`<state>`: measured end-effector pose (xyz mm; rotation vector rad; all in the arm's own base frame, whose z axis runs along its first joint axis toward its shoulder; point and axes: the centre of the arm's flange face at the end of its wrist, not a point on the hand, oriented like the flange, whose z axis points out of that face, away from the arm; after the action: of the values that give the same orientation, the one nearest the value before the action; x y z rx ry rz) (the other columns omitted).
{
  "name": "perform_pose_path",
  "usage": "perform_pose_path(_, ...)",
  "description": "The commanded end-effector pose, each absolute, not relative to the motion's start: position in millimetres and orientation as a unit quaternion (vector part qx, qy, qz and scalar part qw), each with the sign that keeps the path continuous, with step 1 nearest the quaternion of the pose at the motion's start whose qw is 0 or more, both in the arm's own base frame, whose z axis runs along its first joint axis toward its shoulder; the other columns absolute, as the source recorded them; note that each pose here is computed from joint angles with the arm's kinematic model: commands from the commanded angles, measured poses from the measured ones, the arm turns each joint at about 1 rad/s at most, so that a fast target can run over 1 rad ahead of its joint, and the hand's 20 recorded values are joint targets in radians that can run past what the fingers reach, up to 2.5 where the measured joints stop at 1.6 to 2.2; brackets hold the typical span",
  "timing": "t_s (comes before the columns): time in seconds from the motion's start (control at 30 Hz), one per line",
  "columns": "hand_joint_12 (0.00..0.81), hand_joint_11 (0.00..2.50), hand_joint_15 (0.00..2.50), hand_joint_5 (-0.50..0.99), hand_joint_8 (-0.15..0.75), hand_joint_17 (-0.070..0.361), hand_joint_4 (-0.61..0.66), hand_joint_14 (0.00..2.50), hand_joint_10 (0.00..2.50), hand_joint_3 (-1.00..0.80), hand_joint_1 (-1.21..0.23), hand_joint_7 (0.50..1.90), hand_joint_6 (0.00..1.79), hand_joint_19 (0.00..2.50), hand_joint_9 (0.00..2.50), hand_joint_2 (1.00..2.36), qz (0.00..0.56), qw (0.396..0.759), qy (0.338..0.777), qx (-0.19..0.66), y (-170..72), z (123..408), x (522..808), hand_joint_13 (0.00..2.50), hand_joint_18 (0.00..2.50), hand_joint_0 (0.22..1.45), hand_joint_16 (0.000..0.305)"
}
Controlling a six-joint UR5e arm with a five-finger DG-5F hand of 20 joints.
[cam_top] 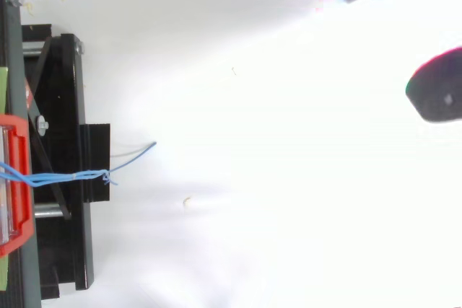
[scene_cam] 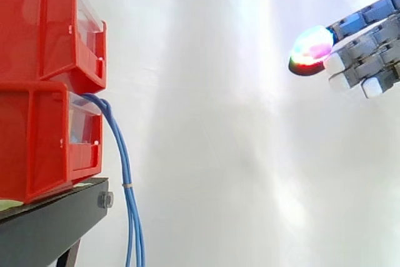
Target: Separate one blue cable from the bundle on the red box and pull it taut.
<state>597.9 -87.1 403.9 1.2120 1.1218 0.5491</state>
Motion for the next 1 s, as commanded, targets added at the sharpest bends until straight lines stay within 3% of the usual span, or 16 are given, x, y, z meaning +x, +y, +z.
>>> perform_pose_path(0.0,0.344,0.22,0.25,-0.20,0.273,0.123,0.25,0.01,0.01,-0.50,-0.65,0.66,0.50,0.67,0.73,1.00,0.197,0.662,0.503,0.520,-91.9,404.7,596.3,0.60,0.49,0.50,0.055)
perform_pose_path(0.17,0.354,0.04,0.02,-0.20,0.241,0.132,0.22,0.00,0.00,-0.50,-0.63,0.64,0.50,0.46,0.45,1.00,0.192,0.666,0.507,0.511,-89.9,400.8,600.8,0.19,0.00,0.48,0.059)
perform_pose_path(0.27,0.347,0.00,0.00,-0.22,0.220,0.134,0.20,0.00,0.00,-0.50,-0.61,0.63,0.50,0.35,0.28,1.00,0.196,0.668,0.511,0.504,-84.3,386.1,612.1,0.00,0.00,0.47,0.059)
perform_pose_path(0.37,0.351,0.00,0.00,-0.22,0.213,0.146,0.19,0.00,0.00,-0.50,-0.60,0.63,0.50,0.23,0.21,1.00,0.204,0.665,0.517,0.499,-80.8,372.4,621.2,0.00,0.00,0.45,0.065)
perform_pose_path(0.53,0.356,0.00,0.00,-0.23,0.215,0.152,0.19,0.00,0.00,-0.50,-0.59,0.63,0.50,0.18,0.20,1.00,0.267,0.659,0.532,0.459,-60.3,322.3,661.3,0.00,0.00,0.44,0.067)
perform_pose_path(0.73,0.362,0.00,0.00,-0.22,0.240,0.154,0.21,0.00,0.00,-0.50,-0.63,0.61,0.50,0.25,0.34,1.00,0.290,0.663,0.522,0.451,-53.5,294.3,679.5,0.08,0.00,0.44,0.069)
perform_pose_path(0.97,0.364,0.03,0.08,-0.21,0.262,0.144,0.23,0.00,0.00,-0.50,-0.63,0.62,0.50,0.40,0.50,1.00,0.331,0.656,0.490,0.469,-45.0,233.1,707.3,0.32,0.17,0.46,0.064)
